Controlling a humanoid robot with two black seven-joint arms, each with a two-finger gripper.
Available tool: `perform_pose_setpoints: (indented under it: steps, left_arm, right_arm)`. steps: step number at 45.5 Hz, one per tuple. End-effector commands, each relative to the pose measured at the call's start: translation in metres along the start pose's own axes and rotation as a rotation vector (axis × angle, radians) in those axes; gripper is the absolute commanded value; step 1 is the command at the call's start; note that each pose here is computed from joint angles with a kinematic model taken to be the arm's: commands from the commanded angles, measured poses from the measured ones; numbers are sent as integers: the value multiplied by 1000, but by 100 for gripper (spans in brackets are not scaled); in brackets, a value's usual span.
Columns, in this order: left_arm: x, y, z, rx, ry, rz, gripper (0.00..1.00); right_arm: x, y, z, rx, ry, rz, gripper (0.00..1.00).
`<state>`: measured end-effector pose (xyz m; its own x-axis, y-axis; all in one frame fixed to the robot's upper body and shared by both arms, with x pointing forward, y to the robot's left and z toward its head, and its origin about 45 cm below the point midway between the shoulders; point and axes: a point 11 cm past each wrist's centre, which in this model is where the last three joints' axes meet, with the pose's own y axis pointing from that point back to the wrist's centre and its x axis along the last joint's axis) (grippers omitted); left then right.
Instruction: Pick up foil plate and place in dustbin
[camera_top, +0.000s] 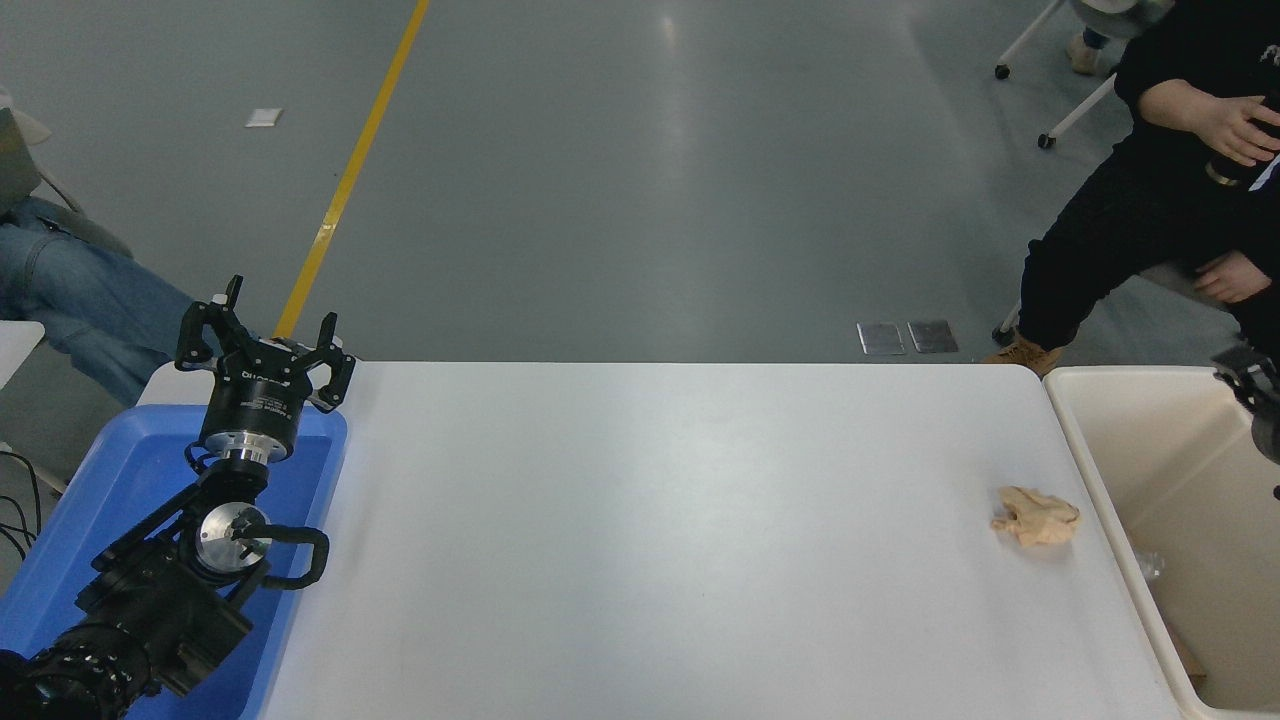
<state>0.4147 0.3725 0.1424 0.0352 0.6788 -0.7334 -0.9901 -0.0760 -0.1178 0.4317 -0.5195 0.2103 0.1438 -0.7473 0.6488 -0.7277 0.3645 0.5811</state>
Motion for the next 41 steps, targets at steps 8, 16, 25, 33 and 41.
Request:
perform_pose_setpoints:
  steps: [8,16,25,33,41]
  left_arm:
    - [-1,-1,0,-1,0,-1,99]
    - [-1,-1,0,-1,0,-1,99]
    - [0,0,0,1,-1,0,99]
    - [0,0,0,1,-1,0,99]
    - [-1,0,0,1,0,-2,99]
  right_arm:
    - [-82,48,-158,259,288,-307,100]
    - [-121,77,-172,260,494,-452,100]
    - [-129,118,-183,235,619,-631,100]
    - [-124,156,-183,201,697,-742,100]
    - [-117,187,-180,183,744,-812,100]
